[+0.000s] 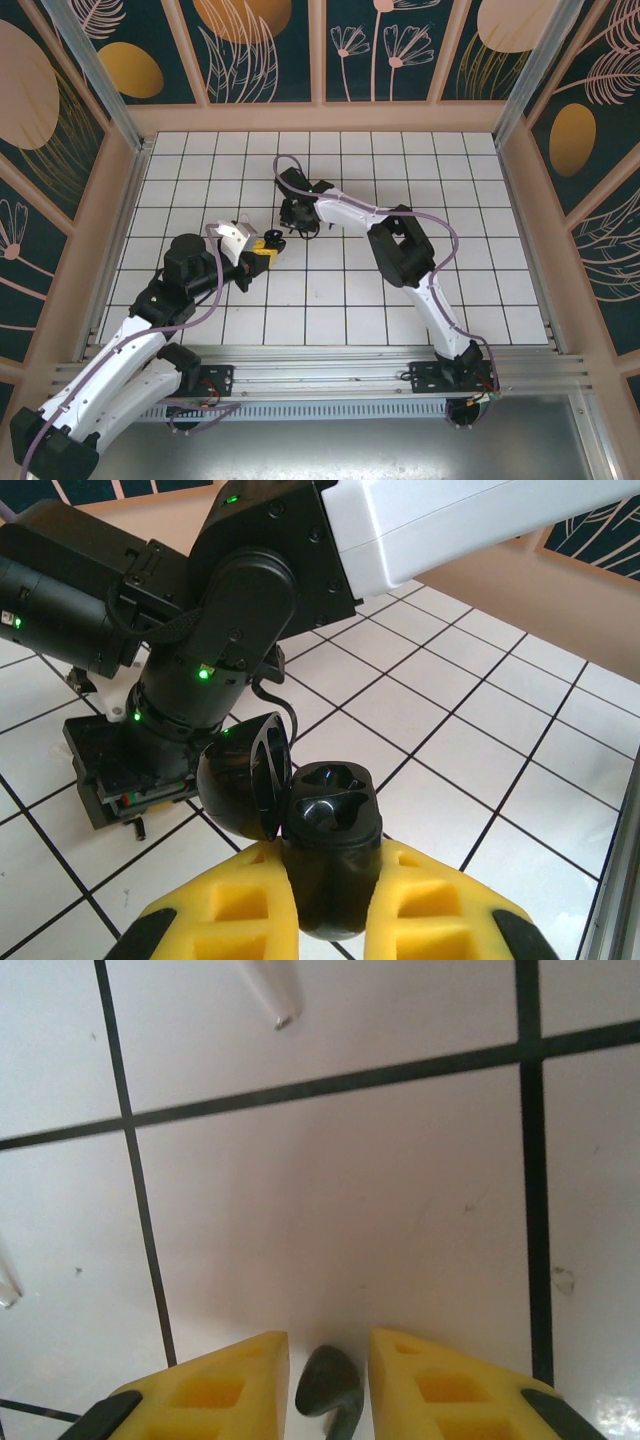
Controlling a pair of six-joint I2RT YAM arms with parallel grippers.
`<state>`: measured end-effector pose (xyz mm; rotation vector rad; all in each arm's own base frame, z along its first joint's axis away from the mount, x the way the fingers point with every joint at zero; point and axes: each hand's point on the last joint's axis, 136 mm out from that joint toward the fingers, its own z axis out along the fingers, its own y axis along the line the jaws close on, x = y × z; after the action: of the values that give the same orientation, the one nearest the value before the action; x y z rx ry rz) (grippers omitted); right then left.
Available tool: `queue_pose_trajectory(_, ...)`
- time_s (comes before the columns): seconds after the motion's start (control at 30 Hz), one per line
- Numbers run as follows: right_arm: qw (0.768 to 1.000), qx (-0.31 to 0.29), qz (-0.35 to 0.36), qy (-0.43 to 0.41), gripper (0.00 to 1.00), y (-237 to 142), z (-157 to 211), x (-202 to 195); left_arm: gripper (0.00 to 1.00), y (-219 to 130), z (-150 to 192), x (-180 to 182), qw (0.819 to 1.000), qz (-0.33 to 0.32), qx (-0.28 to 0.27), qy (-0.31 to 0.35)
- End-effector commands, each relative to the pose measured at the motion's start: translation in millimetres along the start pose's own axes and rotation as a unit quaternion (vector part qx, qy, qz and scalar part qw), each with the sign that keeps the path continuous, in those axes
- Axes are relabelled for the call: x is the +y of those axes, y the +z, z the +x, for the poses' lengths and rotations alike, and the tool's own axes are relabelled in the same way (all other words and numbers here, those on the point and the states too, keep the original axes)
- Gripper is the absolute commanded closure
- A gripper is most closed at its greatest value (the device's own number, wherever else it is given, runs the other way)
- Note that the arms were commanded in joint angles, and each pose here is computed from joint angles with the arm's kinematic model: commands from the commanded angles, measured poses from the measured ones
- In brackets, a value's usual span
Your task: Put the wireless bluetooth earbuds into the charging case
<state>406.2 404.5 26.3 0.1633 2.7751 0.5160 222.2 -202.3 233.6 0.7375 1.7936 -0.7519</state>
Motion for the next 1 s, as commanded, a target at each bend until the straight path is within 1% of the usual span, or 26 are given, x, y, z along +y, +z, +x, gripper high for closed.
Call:
queue_pose_trajectory(0.0, 0.999, 0.016, 0.042, -0.026, 0.73, 7, 16, -13, 1.00, -1, 0, -1, 1.000, -0.002, -0.006, 0.012)
queue_pose_trajectory(0.13, 0.998, 0.019, 0.052, -0.036, 0.73, 7, 18, -15, 1.00, -1, 0, -1, 1.000, -0.002, -0.007, 0.013)
queue_pose_trajectory(0.33, 0.997, 0.012, 0.061, -0.048, 0.84, 4, 14, -14, 1.00, -2, 0, -1, 1.000, -0.001, -0.009, 0.012)
queue_pose_trajectory(0.47, 0.996, -0.009, 0.064, -0.062, 0.87, -8, 3, -10, 1.00, -2, -1, -3, 1.000, 0.004, -0.011, 0.010)
queue_pose_trajectory(0.6, 0.993, -0.045, 0.077, -0.079, 0.89, -32, -14, -8, 1.00, -2, -5, -6, 1.000, 0.015, -0.019, 0.008)
queue_pose_trajectory(0.73, 0.987, -0.090, 0.097, -0.092, 0.89, -67, -33, -11, 1.00, 1, -7, -9, 0.999, 0.027, -0.022, 0.004)
queue_pose_trajectory(0.83, 0.982, -0.123, 0.103, -0.095, 0.90, -97, -43, -13, 1.00, 5, -10, -12, 0.999, 0.040, -0.027, -0.003)
queue_pose_trajectory(0.97, 0.976, -0.171, 0.091, -0.098, 0.90, -144, -51, -11, 1.00, 12, -17, -16, 0.997, 0.064, -0.043, -0.010)
